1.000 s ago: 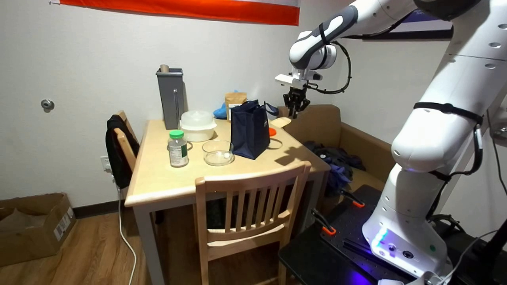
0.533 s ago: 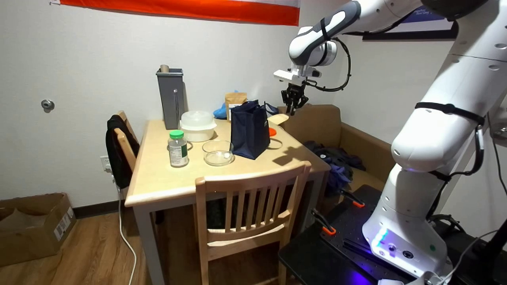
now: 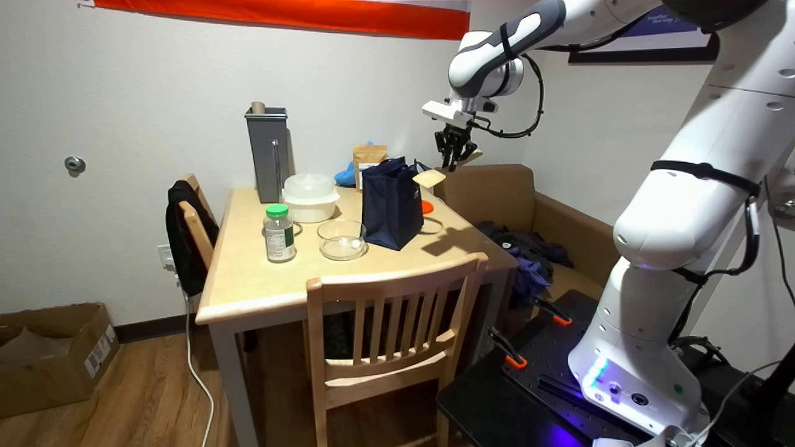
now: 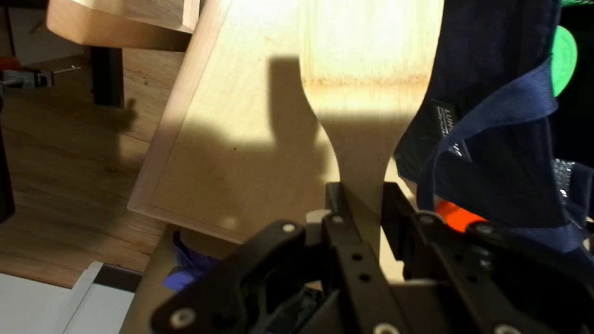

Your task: Put the wooden spatula in the black bag

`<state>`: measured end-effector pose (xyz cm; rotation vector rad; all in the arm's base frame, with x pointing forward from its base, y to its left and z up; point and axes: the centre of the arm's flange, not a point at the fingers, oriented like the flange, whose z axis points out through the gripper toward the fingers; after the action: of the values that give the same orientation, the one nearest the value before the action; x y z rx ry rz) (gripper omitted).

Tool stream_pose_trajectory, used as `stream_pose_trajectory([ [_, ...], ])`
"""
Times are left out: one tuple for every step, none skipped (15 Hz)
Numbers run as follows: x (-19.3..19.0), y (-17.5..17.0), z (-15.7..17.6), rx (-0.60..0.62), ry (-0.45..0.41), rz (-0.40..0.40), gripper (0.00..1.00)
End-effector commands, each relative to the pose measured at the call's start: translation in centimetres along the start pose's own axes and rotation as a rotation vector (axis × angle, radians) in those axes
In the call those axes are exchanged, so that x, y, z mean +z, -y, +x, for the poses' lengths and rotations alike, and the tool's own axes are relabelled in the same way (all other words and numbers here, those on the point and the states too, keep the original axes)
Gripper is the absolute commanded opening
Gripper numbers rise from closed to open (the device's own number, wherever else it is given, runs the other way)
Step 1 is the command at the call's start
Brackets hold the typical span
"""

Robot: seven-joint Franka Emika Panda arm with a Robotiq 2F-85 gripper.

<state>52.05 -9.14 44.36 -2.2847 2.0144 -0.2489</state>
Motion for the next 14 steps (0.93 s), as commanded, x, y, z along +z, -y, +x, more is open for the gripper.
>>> stream_pose_trajectory([
  [-2.6,1.7,-1.4,-0.032,-0.087,0.053,0.06],
  [-3.1,2.1,-1.7,-0.048,-0.107,0.063,0.06],
  [-3.5,2.7,-2.0,-0.056,-0.125,0.078,0.06],
  [-3.9,3.1,-2.4,-0.066,-0.135,0.089,0.06],
  [-4.4,3.4,-3.0,-0.073,-0.147,0.101,0.06],
  [-4.9,3.7,-3.5,-0.080,-0.155,0.111,0.06],
  [-5.2,4.1,-3.9,-0.087,-0.165,0.120,0.06],
  [-5.6,4.6,-4.4,-0.093,-0.173,0.137,0.06],
  [-5.7,5.2,-4.8,-0.101,-0.192,0.165,0.06],
  [-5.9,5.7,-5.2,-0.116,-0.221,0.192,0.06],
  [-6.1,6.1,-5.6,-0.124,-0.247,0.217,0.06],
  [-6.1,6.6,-5.9,-0.132,-0.283,0.247,0.06],
  [-6.1,7.0,-6.2,-0.134,-0.313,0.271,0.06],
  [-6.0,7.4,-6.5,-0.137,-0.341,0.294,0.06],
])
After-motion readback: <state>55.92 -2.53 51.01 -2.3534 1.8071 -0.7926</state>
